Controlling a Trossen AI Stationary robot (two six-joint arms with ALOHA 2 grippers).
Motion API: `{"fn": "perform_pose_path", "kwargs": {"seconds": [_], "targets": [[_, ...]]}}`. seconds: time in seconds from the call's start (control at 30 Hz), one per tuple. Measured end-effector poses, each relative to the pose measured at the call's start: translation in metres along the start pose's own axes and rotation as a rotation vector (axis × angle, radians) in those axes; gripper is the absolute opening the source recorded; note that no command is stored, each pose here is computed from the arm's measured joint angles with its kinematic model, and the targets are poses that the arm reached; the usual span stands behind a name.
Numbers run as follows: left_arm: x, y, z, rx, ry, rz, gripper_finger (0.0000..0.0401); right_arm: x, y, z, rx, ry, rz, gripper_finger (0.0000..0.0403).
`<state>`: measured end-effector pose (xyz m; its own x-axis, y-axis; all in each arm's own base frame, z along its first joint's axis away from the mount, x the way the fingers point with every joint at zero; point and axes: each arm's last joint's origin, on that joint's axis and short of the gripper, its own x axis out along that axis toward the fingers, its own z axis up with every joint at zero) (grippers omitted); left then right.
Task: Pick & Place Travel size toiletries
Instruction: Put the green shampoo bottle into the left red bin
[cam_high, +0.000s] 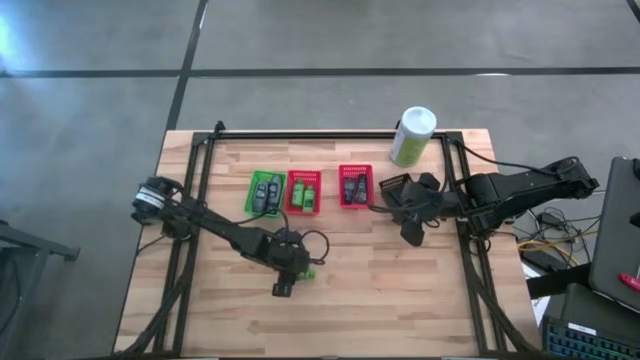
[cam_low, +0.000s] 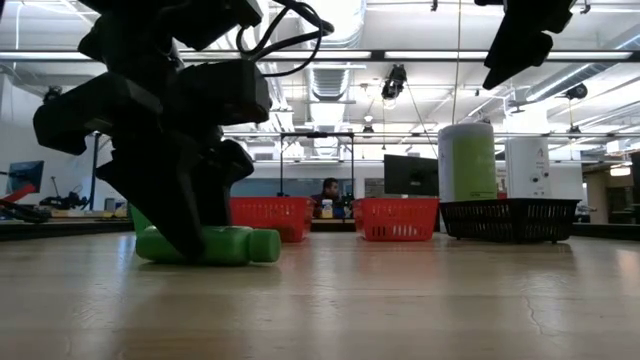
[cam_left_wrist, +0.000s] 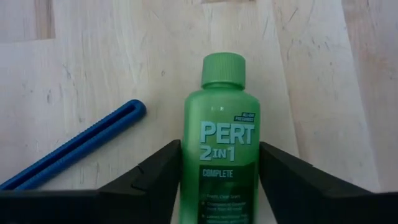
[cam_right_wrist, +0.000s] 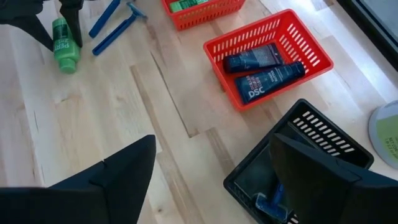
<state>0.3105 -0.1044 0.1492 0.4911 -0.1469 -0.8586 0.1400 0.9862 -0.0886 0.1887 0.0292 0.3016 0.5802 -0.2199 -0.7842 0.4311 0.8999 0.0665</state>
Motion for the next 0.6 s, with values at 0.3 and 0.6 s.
{"fn": "perform_pose_path", "kwargs": {"seconds": [0.3,0.6], "targets": [[-0.022,0.002,0.008,-0.14,-0.073,-0.013,0.0173,0.0,0.0,0.0,0.0,0.0,0.0,0.0285],[-0.079,0.021,0.023,-0.497,-0.323,0.128,0.0187,0.0,0.0,0.0,-0.001,0.0,-0.001,0.0263]]}}
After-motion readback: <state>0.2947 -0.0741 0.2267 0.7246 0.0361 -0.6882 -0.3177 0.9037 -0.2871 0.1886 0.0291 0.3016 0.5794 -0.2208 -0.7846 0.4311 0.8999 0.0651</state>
